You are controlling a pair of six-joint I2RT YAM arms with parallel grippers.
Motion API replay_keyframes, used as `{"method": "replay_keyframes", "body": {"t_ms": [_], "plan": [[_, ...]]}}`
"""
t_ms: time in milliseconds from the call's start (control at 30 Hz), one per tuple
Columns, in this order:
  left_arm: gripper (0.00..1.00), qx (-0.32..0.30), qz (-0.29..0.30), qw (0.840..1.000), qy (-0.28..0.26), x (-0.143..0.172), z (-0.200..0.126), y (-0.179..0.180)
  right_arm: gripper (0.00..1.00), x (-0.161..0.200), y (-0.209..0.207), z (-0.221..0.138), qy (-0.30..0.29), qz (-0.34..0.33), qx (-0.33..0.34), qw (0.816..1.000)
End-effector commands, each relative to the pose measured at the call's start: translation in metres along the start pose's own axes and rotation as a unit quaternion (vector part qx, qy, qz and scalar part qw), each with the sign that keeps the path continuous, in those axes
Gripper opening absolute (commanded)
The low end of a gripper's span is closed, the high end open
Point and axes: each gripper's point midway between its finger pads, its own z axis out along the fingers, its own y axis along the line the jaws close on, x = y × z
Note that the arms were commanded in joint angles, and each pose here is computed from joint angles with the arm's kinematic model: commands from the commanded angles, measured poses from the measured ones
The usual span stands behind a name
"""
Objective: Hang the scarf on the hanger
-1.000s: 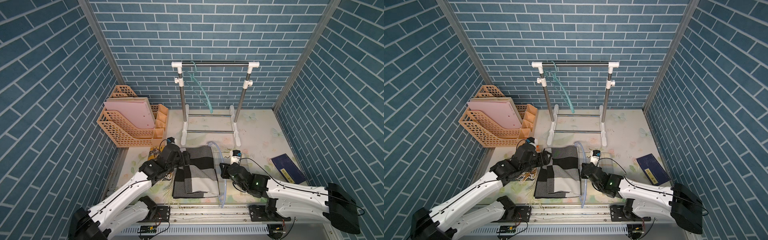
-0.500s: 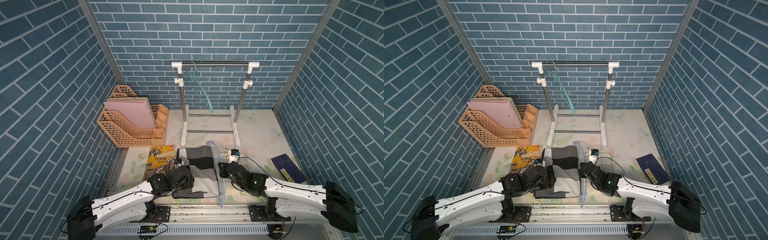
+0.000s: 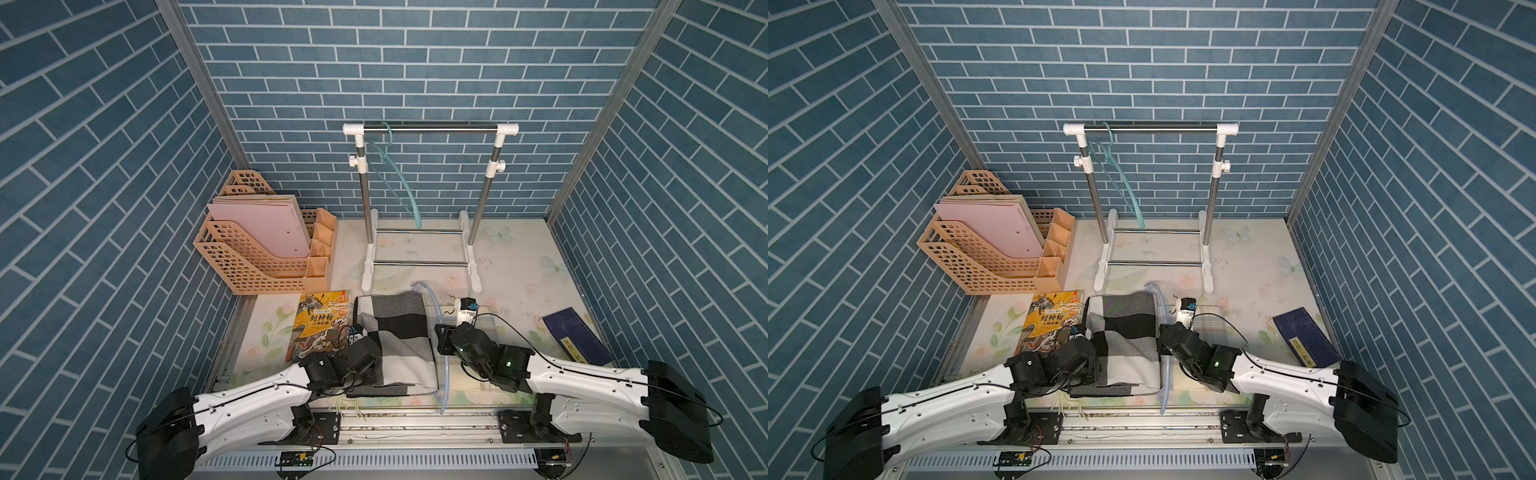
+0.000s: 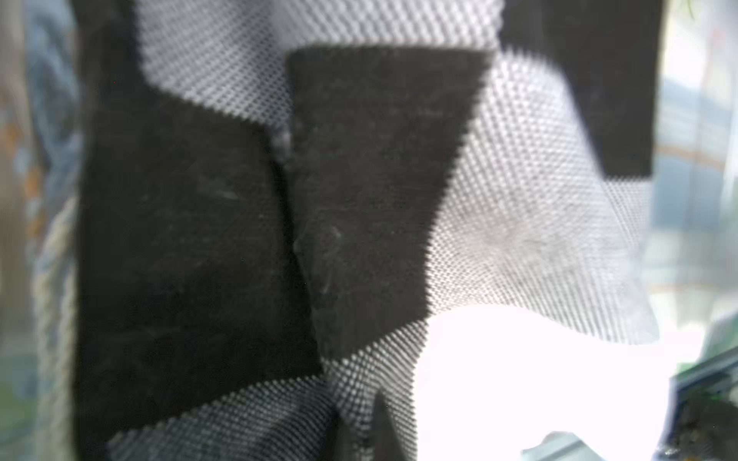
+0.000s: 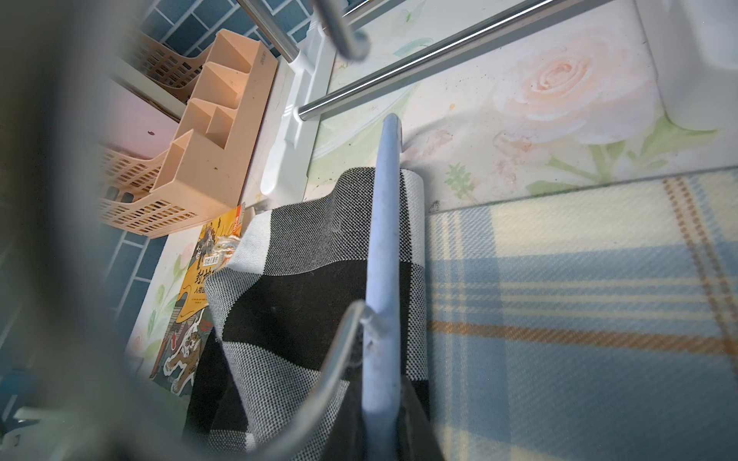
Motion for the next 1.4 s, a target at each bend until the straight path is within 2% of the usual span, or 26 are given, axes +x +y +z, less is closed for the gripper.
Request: {"method": "replay_keyframes", "body": {"t_ms": [0,200,400,500,700,967,1067,1167,1267,1367], "plan": [[0.0,-0.003,0.008,1.0,-0.03,-0.015,-0.018,-0.006,0.0,-0.003,0.004,-0.003,0.007,-0.019,-0.002,1.0],[0.0,-0.032,-0.009,0.998,-0.055,-0.026,-0.046,0.006,0.0,-0.007,0.004,-0.006,0.002,-0.022,0.005,1.0],[0.0,-0.095,-0.052,0.991,-0.081,-0.029,-0.071,0.042,0.0,-0.004,0.003,-0.004,0.01,-0.023,0.012,1.0],[0.0,-0.108,-0.074,0.987,-0.095,-0.029,-0.08,0.055,0.0,-0.002,0.001,-0.002,0.015,-0.026,0.017,0.999],[0.0,-0.131,-0.082,0.983,-0.102,-0.03,-0.077,0.063,0.0,0.003,-0.002,0.002,0.026,-0.025,0.028,0.999],[0.01,-0.158,-0.077,0.982,-0.074,-0.016,-0.05,0.072,0.0,0.013,-0.013,0.001,0.045,-0.031,0.048,0.997],[0.38,-0.148,-0.07,0.984,-0.071,-0.017,-0.05,0.067,0.0,0.017,-0.013,0.002,0.054,-0.032,0.045,0.997],[0.81,-0.138,-0.053,0.985,-0.093,-0.033,-0.072,0.053,0.0,0.019,-0.012,0.003,0.058,-0.037,0.042,0.997],[0.95,-0.119,-0.03,0.983,-0.14,-0.06,-0.102,0.035,0.0,0.017,-0.009,0.003,0.058,-0.044,0.038,0.997],[0.93,-0.094,-0.002,0.976,-0.195,-0.09,-0.122,0.013,0.0,0.016,-0.008,0.002,0.056,-0.048,0.035,0.997]]}}
